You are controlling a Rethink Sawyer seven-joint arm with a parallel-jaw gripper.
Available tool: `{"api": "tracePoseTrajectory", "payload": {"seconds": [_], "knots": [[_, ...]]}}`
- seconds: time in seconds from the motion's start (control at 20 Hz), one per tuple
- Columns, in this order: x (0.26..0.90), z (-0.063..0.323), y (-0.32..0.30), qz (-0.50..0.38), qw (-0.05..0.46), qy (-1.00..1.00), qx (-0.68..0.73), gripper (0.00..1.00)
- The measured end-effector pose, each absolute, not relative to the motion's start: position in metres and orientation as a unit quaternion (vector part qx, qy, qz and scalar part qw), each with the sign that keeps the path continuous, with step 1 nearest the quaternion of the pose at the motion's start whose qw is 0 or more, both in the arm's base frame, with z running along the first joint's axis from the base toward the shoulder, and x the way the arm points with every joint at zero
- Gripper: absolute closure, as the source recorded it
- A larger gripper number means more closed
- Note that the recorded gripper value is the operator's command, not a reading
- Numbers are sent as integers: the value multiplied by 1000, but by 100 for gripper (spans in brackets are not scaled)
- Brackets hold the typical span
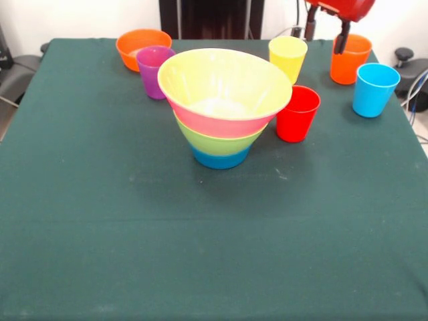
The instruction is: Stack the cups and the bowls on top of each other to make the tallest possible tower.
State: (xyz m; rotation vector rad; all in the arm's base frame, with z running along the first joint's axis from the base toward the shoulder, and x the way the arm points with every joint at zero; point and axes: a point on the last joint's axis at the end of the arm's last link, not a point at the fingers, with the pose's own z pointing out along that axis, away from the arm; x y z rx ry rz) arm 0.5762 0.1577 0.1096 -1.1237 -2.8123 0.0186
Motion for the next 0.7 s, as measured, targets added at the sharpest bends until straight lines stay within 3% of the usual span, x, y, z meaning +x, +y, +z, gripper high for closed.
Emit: {"api": "tracePoseTrajectory", "payload": {"seconds": [0.7], "knots": [[565,103,137,8,59,-912,-405,0]]}}
